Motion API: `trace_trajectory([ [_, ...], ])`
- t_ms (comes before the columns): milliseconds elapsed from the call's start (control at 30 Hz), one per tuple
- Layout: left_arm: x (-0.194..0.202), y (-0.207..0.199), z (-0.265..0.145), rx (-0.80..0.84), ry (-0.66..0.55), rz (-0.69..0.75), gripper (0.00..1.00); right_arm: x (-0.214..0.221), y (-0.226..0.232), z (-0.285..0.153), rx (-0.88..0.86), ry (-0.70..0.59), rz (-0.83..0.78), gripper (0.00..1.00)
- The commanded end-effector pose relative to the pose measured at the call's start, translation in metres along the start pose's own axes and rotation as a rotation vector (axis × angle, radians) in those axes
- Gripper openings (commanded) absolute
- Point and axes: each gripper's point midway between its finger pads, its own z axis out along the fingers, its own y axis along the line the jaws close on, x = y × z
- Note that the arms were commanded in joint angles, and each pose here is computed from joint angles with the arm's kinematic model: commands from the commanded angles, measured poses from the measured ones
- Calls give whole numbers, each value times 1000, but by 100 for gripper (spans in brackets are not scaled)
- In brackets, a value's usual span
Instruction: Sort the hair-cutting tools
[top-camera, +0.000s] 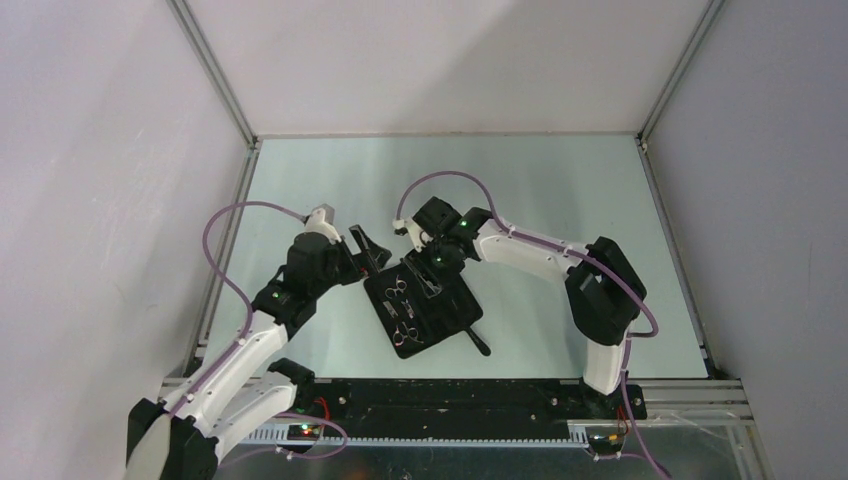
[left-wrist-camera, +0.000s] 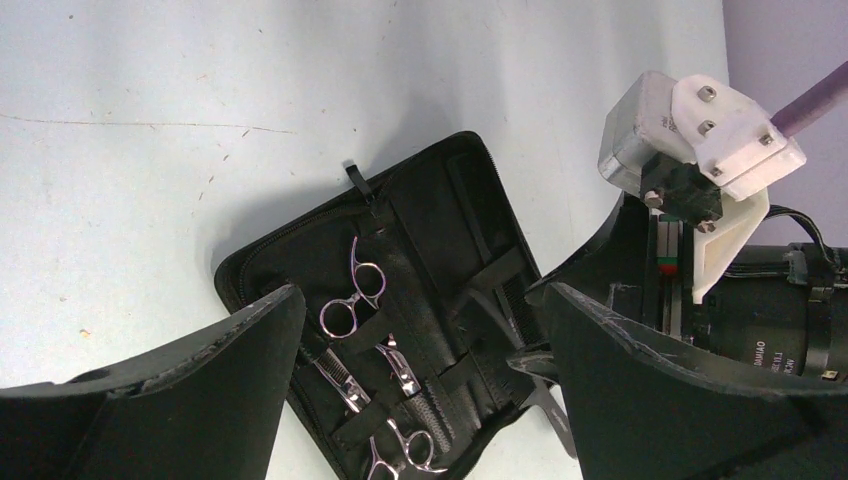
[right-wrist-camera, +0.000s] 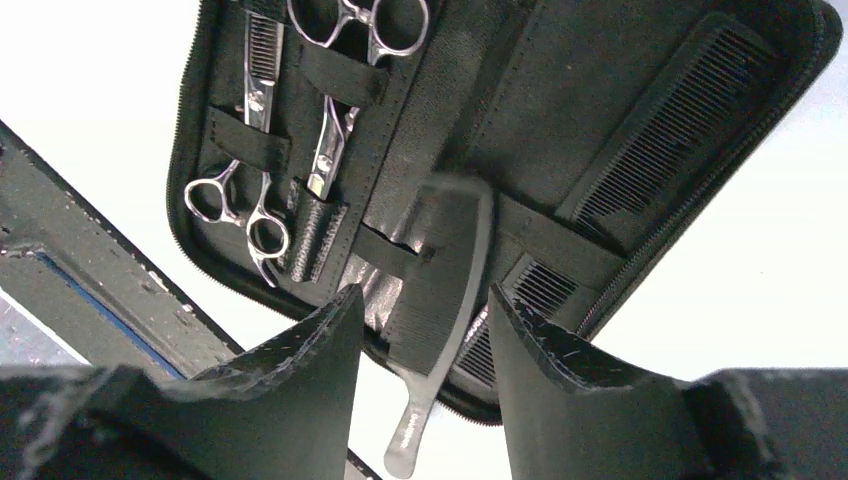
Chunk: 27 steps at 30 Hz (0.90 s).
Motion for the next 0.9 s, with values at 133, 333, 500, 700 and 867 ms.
trace_trajectory([
  [133, 1, -3, -2, 5, 10, -7, 96, 6, 2, -31, 74, -42, 0, 56],
  [333, 3, -1, -6, -1, 7, -11, 96, 47, 11, -34, 142, 41, 17, 55],
  [500, 9, 0, -8, -4, 21, -17, 96, 82, 20, -32, 191, 78, 44, 54],
  [700, 9, 1, -14, -12, 14, -26, 96, 113, 27, -17, 230, 135, 24, 53],
  [867, 10, 1, -19, -11, 10, -42, 96, 124, 25, -3, 259, 162, -1, 48],
])
